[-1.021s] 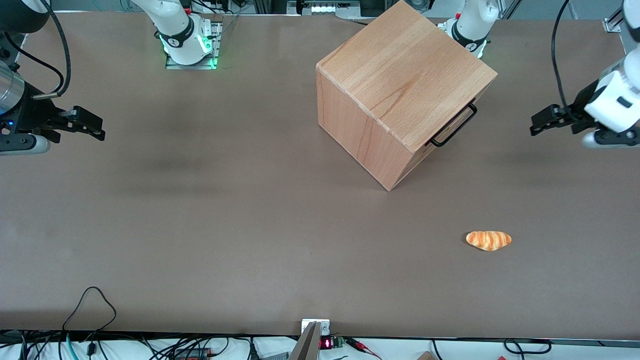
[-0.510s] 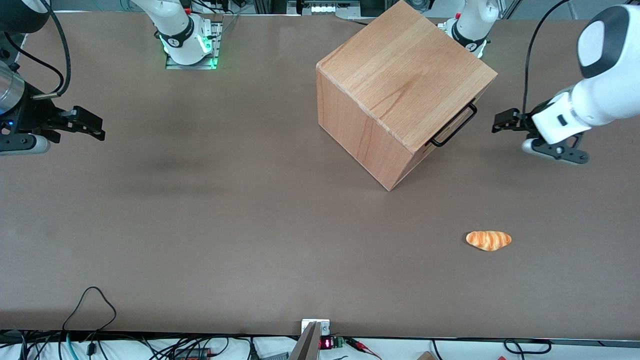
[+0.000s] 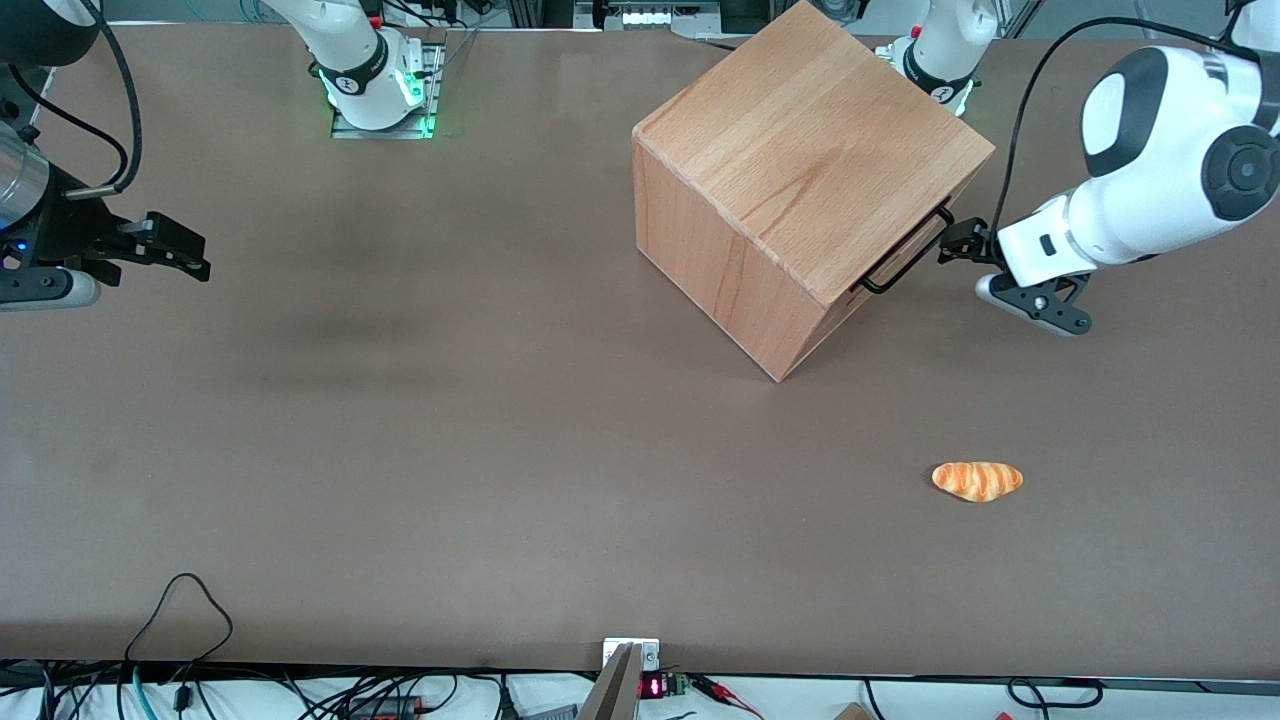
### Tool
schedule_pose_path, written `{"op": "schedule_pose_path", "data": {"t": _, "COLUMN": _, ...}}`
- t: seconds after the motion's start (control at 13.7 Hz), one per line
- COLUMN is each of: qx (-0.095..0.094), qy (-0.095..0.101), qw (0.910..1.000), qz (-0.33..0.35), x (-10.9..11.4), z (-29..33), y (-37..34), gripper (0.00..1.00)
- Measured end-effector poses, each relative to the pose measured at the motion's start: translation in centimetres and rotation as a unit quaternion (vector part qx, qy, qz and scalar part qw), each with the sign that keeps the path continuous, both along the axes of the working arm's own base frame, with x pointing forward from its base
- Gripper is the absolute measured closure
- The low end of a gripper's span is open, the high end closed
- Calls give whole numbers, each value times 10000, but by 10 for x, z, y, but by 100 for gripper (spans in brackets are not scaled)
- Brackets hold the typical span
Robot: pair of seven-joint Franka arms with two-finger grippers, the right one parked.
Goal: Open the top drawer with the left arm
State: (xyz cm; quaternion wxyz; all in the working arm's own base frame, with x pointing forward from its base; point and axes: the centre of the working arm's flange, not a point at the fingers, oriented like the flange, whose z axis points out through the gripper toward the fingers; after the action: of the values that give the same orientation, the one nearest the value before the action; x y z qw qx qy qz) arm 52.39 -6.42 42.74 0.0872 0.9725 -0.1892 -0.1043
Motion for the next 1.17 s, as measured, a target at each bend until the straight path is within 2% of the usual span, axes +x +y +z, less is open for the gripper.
{"op": "schedule_pose_path", "data": {"t": 0.44, "qx": -112, "qy": 51, "qw": 9987, "qz": -499, "x": -8, "z": -9, "y": -25, "gripper": 0}}
{"op": "schedule_pose_path", "data": {"t": 1.17, "qx": -462, "qy": -97, "qw": 9920, "qz": -1171, "x": -8, "z": -9, "y": -28, "gripper": 0}}
